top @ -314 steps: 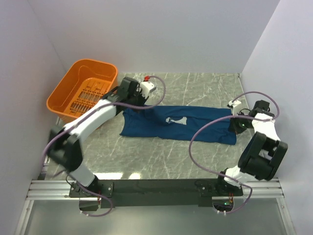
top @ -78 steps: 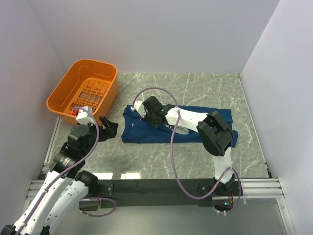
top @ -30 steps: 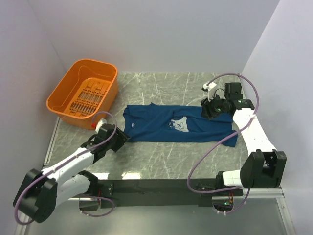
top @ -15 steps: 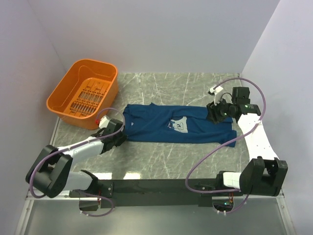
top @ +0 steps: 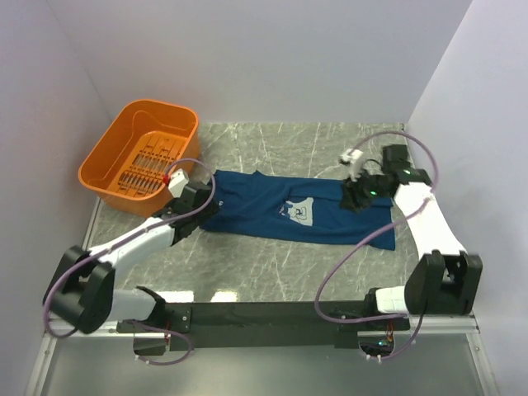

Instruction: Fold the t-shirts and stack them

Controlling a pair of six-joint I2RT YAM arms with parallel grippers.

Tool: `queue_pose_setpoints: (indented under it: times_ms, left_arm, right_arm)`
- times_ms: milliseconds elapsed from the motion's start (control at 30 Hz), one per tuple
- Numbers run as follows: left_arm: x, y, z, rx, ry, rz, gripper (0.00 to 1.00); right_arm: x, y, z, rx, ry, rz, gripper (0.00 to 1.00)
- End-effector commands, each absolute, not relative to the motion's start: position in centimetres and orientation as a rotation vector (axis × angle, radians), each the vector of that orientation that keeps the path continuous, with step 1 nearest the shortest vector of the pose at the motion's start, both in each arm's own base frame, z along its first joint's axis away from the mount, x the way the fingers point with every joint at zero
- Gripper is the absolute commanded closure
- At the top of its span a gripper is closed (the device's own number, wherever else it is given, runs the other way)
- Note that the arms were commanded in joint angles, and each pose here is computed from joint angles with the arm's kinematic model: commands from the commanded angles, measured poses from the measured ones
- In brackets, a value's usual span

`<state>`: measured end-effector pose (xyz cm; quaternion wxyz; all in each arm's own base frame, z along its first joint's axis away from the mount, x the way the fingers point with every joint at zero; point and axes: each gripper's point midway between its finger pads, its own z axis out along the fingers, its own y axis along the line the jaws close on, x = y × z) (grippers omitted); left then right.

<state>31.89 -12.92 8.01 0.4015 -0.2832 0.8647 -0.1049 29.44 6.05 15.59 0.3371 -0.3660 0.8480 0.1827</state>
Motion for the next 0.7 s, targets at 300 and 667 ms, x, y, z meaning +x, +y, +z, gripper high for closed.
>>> queue_pose_setpoints:
  times_ms: [300, 667]
  left_arm:
    - [27.1, -14.5, 18.1, -0.413, 1.996, -0.641, 0.1]
    - [22.6, -12.2, 23.7, -0.341, 1.86, -0.709, 0.06]
  right_arm:
    - [37.8, 27.0, 15.8, -1.107, 2.213, 0.834, 0.93]
    - [43.6, 35.5, 7.1, -1.079, 2.419, 0.553, 1.0]
